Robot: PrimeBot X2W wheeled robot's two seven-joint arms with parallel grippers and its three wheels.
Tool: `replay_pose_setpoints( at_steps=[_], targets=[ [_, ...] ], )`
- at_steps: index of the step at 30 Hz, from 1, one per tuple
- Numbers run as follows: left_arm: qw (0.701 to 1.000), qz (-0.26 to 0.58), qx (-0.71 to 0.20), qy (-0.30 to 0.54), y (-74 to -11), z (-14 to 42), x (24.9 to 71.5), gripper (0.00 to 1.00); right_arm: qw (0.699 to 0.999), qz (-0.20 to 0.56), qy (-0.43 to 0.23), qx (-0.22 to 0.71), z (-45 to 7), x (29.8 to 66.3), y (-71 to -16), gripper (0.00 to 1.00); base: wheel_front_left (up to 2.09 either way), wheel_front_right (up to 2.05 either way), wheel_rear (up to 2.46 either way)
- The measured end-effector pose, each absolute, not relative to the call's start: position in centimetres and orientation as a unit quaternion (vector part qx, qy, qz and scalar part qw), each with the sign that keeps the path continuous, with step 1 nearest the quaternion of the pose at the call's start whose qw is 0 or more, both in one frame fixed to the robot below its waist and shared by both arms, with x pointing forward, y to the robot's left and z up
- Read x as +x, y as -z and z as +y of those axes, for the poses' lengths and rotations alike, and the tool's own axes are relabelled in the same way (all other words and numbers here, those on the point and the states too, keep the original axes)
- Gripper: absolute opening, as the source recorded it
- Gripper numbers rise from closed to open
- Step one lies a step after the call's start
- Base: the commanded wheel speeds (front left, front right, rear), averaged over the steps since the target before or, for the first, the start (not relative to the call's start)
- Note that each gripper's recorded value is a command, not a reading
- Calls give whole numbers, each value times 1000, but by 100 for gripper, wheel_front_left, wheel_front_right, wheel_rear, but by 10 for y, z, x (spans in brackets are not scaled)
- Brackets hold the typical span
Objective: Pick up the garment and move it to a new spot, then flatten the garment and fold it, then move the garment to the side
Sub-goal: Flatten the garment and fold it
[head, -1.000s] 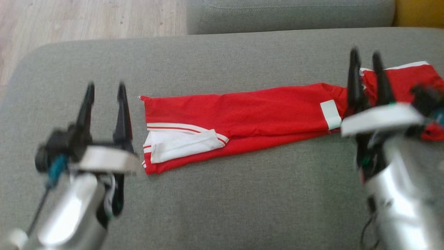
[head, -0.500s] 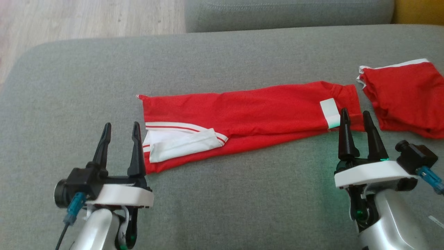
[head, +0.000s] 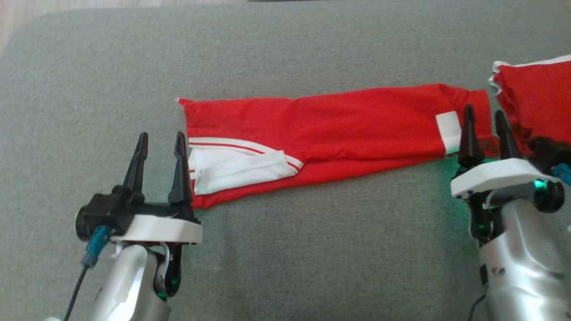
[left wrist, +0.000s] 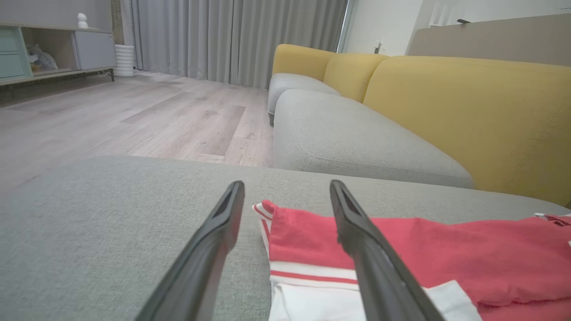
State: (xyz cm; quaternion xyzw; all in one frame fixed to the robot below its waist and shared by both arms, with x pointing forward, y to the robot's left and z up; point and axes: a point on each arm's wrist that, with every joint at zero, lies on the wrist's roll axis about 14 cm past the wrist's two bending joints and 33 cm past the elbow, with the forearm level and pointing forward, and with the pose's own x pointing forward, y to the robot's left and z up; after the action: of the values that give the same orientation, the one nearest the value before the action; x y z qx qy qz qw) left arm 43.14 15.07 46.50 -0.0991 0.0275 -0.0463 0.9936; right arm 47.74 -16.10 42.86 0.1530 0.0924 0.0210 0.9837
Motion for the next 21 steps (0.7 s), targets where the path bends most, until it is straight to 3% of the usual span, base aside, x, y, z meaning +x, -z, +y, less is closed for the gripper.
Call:
replay_pose_setpoints(
  at_steps=[9,15,16,17,18,21],
  targets=[
    [993,36,-103,40,-456,157,434,100,971,201,20,131,-176,476,-367,100,0,0,0],
    [993,41,-103,38,-452,157,435,100,968,213,26,127,-177,484,-361,100,0,0,0],
    [993,41,-102,40,-452,157,435,100,968,216,24,127,-176,485,-360,91,0,0,0],
    [993,42,-102,41,-451,157,435,100,967,218,23,127,-175,487,-360,35,0,0,0],
    [993,42,-102,40,-451,157,435,100,967,219,21,126,-174,488,-360,0,0,0,0],
    [993,41,-101,42,-452,155,436,100,968,219,17,124,-172,488,-363,0,0,0,0]
  ],
)
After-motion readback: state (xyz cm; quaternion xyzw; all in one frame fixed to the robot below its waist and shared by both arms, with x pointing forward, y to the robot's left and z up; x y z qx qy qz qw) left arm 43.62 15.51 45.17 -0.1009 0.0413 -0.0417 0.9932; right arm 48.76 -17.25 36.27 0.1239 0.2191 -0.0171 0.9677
